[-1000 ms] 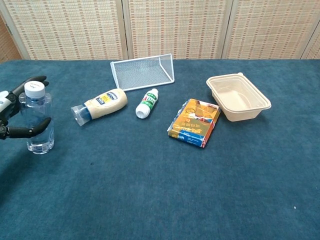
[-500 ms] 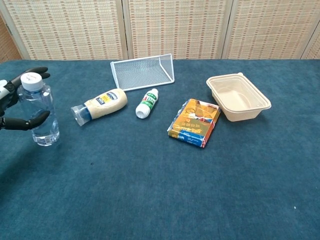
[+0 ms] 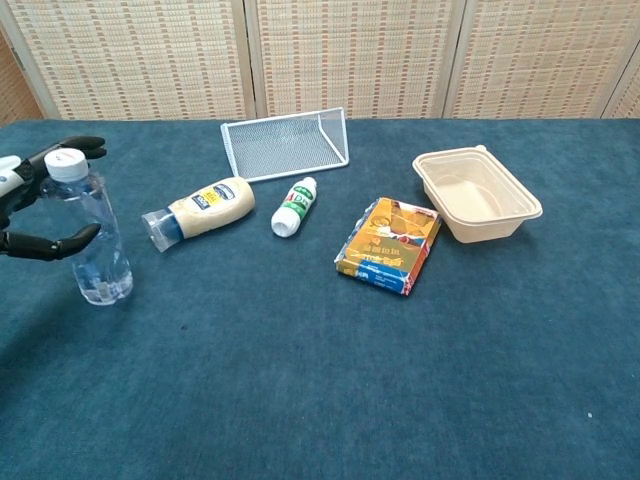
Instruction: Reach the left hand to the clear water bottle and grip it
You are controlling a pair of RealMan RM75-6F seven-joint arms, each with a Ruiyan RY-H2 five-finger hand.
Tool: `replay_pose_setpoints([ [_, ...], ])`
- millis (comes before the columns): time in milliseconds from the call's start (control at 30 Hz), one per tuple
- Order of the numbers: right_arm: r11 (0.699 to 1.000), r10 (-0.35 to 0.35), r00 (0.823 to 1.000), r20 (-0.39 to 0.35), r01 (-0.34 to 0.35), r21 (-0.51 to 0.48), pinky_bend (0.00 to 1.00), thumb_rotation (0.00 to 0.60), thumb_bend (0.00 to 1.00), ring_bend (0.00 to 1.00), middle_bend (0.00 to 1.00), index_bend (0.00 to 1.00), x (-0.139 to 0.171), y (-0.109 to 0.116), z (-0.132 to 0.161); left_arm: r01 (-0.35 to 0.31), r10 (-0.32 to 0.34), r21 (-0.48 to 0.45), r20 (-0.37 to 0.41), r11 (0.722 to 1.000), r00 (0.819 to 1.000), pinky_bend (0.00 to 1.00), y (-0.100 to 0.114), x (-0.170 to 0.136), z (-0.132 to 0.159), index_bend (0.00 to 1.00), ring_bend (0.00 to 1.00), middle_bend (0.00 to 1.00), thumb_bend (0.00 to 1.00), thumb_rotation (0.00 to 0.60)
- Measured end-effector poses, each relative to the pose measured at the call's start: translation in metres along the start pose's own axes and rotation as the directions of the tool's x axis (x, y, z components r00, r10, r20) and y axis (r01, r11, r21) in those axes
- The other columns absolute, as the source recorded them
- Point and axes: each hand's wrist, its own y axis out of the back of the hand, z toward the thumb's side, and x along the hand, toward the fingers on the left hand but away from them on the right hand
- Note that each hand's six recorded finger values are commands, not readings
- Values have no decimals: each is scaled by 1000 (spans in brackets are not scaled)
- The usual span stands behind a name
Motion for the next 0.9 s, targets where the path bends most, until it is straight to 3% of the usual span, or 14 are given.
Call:
replay_pose_setpoints([
  [433,1000,7,1000,2,-7,2,122,600,169,0,7,0,-1,-1,0,-9,9,39,-10,999,1000,142,15,4,0,0,0,0,380,600],
  [900,1000,15,1000,2,-15,7,122,600,170,0,7,0,-4,-3,1,56,-71,291,42,955,997,139,58,-2,24,0,0,0,379,600],
])
